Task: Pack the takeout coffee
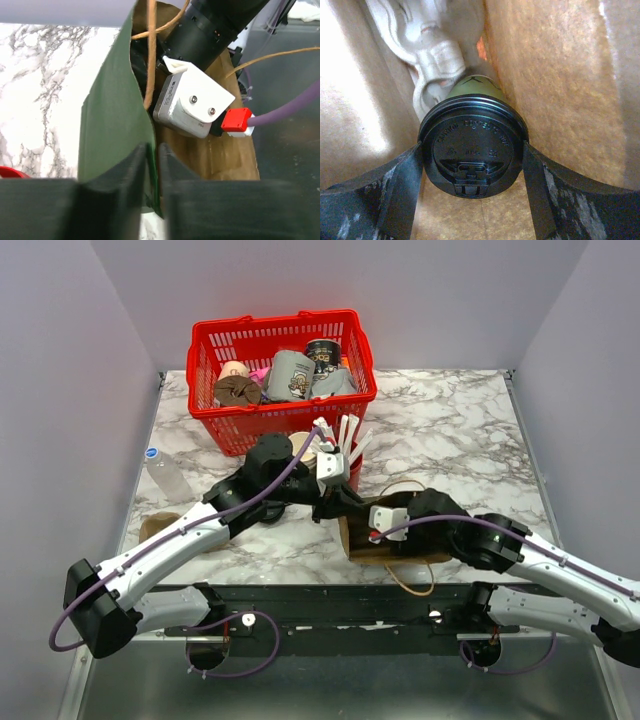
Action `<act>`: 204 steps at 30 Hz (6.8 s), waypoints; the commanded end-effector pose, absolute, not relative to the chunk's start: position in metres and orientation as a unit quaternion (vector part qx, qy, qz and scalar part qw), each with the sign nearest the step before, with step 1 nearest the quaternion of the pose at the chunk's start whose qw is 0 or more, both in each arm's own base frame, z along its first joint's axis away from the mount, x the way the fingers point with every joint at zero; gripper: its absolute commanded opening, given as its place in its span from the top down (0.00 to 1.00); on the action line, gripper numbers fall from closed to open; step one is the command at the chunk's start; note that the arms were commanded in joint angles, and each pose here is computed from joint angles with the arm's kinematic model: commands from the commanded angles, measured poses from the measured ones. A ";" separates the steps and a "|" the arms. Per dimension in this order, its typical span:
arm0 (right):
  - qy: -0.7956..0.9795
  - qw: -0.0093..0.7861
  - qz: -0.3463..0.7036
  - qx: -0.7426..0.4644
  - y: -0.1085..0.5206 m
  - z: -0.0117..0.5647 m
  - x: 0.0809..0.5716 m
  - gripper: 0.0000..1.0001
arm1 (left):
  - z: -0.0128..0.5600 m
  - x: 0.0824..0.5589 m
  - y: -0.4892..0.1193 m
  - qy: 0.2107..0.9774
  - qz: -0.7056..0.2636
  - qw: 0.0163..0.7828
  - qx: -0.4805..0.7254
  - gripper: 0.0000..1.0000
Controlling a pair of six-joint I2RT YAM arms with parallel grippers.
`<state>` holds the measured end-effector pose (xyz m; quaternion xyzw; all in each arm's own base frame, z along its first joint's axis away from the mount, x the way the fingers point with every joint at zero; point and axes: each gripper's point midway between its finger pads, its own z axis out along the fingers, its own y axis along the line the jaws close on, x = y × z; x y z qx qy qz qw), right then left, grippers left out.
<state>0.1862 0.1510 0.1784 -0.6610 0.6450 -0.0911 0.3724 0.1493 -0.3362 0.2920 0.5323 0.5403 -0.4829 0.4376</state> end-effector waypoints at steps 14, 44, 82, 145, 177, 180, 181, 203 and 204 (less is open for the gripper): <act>0.646 0.358 -0.065 -0.671 0.131 0.162 0.163 0.99 | 0.364 0.163 -0.313 0.531 -0.418 0.526 0.517 0.23; 0.643 0.386 -0.117 -0.651 0.126 0.178 0.181 0.99 | 0.326 0.190 -0.318 0.557 -0.408 0.515 0.508 0.23; 0.637 0.366 -0.072 -0.675 0.138 0.160 0.190 1.00 | 0.320 0.196 -0.316 0.573 -0.408 0.512 0.494 0.22; 0.697 0.144 0.101 -0.695 0.161 0.165 0.240 0.24 | 0.377 0.221 -0.276 0.561 -0.305 0.572 0.516 0.18; 0.704 0.461 0.078 -0.535 0.180 0.383 0.266 0.00 | 0.358 0.229 -0.274 0.580 -0.284 0.552 0.527 0.18; 0.712 0.510 0.044 -0.481 0.171 0.405 0.284 0.00 | 0.344 0.230 -0.266 0.585 -0.254 0.542 0.547 0.18; 0.709 0.525 0.034 -0.470 0.169 0.411 0.292 0.00 | 0.340 0.231 -0.262 0.591 -0.247 0.538 0.549 0.18; 0.707 0.627 0.073 -0.319 0.140 0.469 0.304 0.11 | 0.296 0.352 -0.211 0.818 -0.280 0.438 0.247 0.43; 0.707 0.627 0.074 -0.319 0.139 0.468 0.302 0.10 | 0.290 0.348 -0.213 0.822 -0.292 0.422 0.247 0.42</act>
